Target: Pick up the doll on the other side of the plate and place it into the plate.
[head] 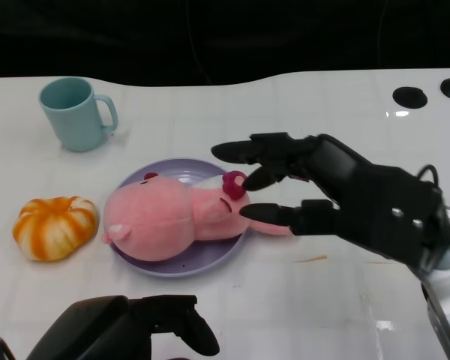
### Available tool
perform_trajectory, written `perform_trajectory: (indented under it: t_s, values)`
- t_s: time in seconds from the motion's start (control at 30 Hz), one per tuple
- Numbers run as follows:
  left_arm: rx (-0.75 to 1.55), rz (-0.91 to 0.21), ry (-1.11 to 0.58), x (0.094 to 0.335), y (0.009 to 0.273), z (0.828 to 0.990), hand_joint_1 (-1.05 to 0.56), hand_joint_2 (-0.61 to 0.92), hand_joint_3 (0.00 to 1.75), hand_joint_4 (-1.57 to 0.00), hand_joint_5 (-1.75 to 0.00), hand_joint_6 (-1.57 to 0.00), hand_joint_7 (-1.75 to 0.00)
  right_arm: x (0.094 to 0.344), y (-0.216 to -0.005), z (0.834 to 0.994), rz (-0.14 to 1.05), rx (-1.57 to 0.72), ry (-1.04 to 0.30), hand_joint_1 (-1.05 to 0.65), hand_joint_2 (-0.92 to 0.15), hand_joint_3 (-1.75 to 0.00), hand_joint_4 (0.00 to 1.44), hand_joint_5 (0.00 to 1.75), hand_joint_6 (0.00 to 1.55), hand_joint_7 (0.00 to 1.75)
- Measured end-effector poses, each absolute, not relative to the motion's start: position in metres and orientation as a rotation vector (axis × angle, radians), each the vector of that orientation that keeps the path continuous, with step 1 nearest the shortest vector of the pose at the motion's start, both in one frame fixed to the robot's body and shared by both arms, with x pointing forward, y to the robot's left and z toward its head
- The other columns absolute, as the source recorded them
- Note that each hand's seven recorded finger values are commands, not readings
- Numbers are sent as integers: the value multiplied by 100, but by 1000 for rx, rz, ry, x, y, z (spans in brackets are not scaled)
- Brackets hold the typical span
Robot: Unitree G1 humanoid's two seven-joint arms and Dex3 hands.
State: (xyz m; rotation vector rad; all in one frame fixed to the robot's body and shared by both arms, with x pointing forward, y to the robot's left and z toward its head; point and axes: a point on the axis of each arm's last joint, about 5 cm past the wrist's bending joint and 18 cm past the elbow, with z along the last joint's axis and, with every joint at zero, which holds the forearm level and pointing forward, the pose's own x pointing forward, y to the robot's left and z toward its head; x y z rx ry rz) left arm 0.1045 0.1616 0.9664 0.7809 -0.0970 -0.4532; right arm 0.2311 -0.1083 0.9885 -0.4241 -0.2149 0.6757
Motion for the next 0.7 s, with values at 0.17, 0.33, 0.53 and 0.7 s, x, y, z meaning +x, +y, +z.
perform_trajectory:
  t_s: [0.17, 0.33, 0.53, 0.7]
  values:
    - [785, -455, -105, 105, 163, 967, -25, 92, 37, -62, -171, -70, -87, 218, -123, 984, 640, -387, -212, -30, -92, -18, 51, 123, 68, 53]
    - [791, -453, -104, 105, 165, 967, -25, 92, 37, -61, -172, -69, -87, 203, -143, 981, 608, -393, -200, -7, -53, -92, 63, 129, 68, 96]
    - [782, -458, -112, 106, 166, 967, -24, 92, 36, -61, -173, -69, -87, 185, -161, 980, 570, -381, -173, 5, -39, -128, 80, 139, 86, 106]
    - [785, -473, -131, 108, 166, 965, -24, 92, 37, -63, -170, -71, -86, 172, -168, 983, 538, -364, -105, 6, -42, -133, 83, 155, 79, 127]
